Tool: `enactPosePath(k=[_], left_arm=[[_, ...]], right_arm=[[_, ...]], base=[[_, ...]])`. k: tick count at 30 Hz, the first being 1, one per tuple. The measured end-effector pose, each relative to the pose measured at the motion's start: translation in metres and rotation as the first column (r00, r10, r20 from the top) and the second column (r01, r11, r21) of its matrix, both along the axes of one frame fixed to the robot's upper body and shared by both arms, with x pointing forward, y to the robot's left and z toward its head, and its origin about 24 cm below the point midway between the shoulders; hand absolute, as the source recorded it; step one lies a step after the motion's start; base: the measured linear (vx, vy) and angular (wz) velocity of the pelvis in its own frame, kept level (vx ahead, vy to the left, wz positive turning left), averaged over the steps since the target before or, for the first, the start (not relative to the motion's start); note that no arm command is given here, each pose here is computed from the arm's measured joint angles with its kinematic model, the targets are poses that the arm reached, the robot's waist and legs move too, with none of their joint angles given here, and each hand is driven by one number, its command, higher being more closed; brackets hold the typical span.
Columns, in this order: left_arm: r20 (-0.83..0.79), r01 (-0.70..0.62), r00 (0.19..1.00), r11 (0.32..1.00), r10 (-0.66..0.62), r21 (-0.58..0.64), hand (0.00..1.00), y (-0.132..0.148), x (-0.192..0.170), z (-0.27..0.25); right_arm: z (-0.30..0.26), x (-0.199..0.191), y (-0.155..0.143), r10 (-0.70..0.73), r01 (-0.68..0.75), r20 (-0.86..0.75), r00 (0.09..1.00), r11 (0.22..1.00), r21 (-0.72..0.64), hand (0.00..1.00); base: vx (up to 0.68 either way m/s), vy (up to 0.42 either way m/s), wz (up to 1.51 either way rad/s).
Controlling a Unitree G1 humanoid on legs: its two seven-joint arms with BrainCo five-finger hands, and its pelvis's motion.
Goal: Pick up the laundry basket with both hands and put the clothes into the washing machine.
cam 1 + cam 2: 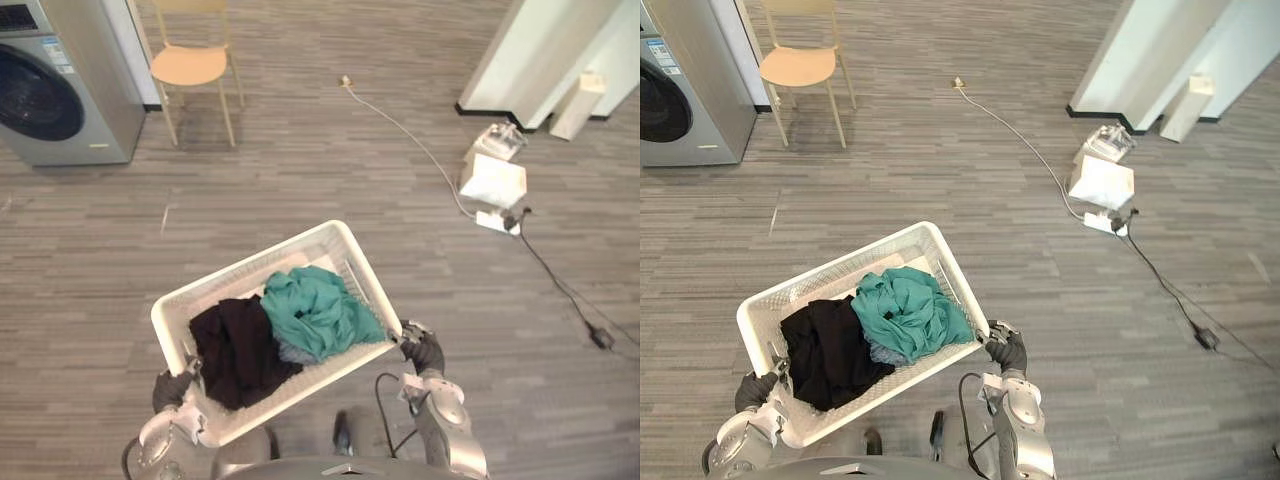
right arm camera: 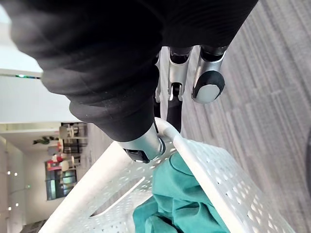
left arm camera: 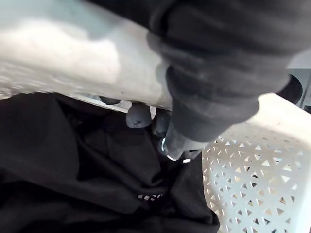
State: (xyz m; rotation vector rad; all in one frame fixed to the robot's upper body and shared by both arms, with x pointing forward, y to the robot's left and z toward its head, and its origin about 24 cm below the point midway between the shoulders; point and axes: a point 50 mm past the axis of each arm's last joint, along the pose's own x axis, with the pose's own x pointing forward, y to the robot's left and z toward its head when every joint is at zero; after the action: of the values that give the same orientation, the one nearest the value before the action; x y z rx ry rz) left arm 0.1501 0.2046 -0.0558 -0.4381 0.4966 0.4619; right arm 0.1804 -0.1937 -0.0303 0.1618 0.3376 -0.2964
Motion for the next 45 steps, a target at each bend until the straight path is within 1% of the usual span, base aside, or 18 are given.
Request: enactPosePath(k=[2, 3, 6, 7, 9, 10, 14, 17, 20, 23, 26, 31, 33, 34, 36, 38, 40, 45], left_arm=[[0.037, 0.041, 0.998, 0.999, -0.042, 0.029, 1.0, 0.001, 0.012, 0.006], [0.035, 0.055, 0.998, 0.998, -0.056, 0.04, 1.0, 0.0, 0.013, 0.006], [-0.03, 0.025, 0.999, 0.999, -0.025, 0.027, 1.0, -0.003, -0.007, -0.004], [-0.052, 0.004, 0.999, 1.0, -0.004, -0.008, 1.0, -0.01, -0.016, -0.009], [-0.084, -0.043, 0.996, 0.997, 0.037, -0.061, 1.0, -0.017, -0.03, -0.014], [-0.061, -0.034, 0.998, 0.996, 0.029, -0.083, 1.0, -0.02, -0.026, -0.012], [0.008, -0.031, 0.999, 0.998, 0.032, -0.063, 1.0, -0.016, -0.011, -0.002], [0.026, -0.049, 0.998, 0.996, 0.051, -0.07, 1.0, -0.016, -0.01, 0.002], [-0.003, -0.093, 0.996, 0.995, 0.092, -0.04, 1.0, -0.004, -0.016, -0.002], [-0.017, -0.043, 0.999, 0.999, 0.043, -0.003, 1.0, 0.0, -0.014, -0.002], [-0.03, -0.022, 0.999, 1.0, 0.022, 0.023, 1.0, -0.001, -0.013, -0.001], [0.056, 0.052, 0.997, 0.997, -0.055, 0.056, 1.0, -0.005, 0.003, 0.015], [0.042, 0.067, 0.997, 0.997, -0.069, 0.048, 1.0, -0.013, 0.003, 0.012], [0.029, 0.073, 0.997, 0.997, -0.074, 0.029, 1.0, -0.02, -0.001, 0.01], [0.024, 0.073, 0.997, 0.997, -0.073, -0.001, 1.0, -0.027, -0.004, 0.008], [0.028, 0.086, 0.996, 0.996, -0.086, -0.003, 1.0, -0.03, -0.003, 0.008], [0.038, 0.088, 0.995, 0.996, -0.089, 0.002, 1.0, -0.029, 0.0, 0.01], [0.038, 0.092, 0.995, 0.996, -0.092, 0.011, 1.0, -0.024, 0.004, 0.009]], right_arm=[[-0.003, -0.006, -0.006, -0.028, 0.028, -0.018, 0.999, 1.0, -0.004, 1.0], [-0.005, -0.01, -0.007, -0.033, 0.033, -0.031, 0.999, 0.999, -0.007, 1.0], [-0.01, -0.017, -0.004, -0.024, 0.024, -0.068, 0.997, 1.0, -0.001, 1.0], [-0.004, -0.016, -0.009, -0.019, 0.018, -0.05, 0.999, 0.999, -0.027, 1.0], [0.008, -0.009, -0.007, 0.005, -0.005, 0.007, 1.0, 0.999, -0.033, 1.0], [0.015, -0.003, -0.007, -0.006, 0.008, 0.042, 0.999, 1.0, -0.029, 1.0], [0.022, 0.005, -0.007, -0.007, 0.01, 0.084, 0.996, 0.999, -0.035, 1.0], [0.031, 0.02, -0.007, 0.016, -0.009, 0.13, 0.991, 0.999, -0.049, 1.0], [0.016, 0.022, 0.005, 0.036, -0.034, 0.07, 0.997, 0.999, -0.023, 1.0], [0.001, 0.011, 0.008, 0.027, -0.027, 0.005, 1.0, 1.0, 0.01, 1.0], [-0.005, -0.002, 0.004, 0.01, -0.01, -0.027, 1.0, 1.0, 0.01, 1.0], [0.01, -0.017, -0.002, -0.032, 0.033, 0.022, 0.999, 0.999, -0.007, 1.0], [0.003, -0.026, -0.008, -0.05, 0.05, -0.021, 0.999, 0.999, -0.02, 1.0], [0.007, -0.027, -0.014, -0.056, 0.055, -0.011, 0.998, 0.998, -0.039, 1.0], [0.014, -0.026, -0.018, -0.056, 0.057, 0.015, 0.998, 0.997, -0.055, 1.0], [0.012, -0.028, -0.017, -0.088, 0.088, 0.004, 0.996, 0.995, -0.052, 1.0], [0.013, -0.028, -0.016, -0.102, 0.102, 0.011, 0.995, 0.994, -0.039, 1.0], [0.012, -0.01, -0.013, -0.093, 0.093, 0.035, 0.995, 0.996, -0.009, 1.0]], base=[[0.69, -0.227, 1.01], [0.65, -0.27, 0.84], [0.79, -0.363, 0.63], [0.58, -0.272, -0.31], [0.8, -0.254, -0.54], [0.73, -0.179, 0.01], [0.7, -0.161, 0.03], [0.75, 0.006, -0.67], [0.83, 0.136, -0.66], [0.61, 0.074, 0.2], [0.69, 0.007, 0.26], [0.6, -0.153, 0.72], [0.71, -0.261, 0.6], [0.58, -0.162, 0.25], [0.49, -0.066, -0.02], [0.52, -0.059, 0.28], [0.64, -0.038, 0.32], [0.44, 0.165, -0.22]])
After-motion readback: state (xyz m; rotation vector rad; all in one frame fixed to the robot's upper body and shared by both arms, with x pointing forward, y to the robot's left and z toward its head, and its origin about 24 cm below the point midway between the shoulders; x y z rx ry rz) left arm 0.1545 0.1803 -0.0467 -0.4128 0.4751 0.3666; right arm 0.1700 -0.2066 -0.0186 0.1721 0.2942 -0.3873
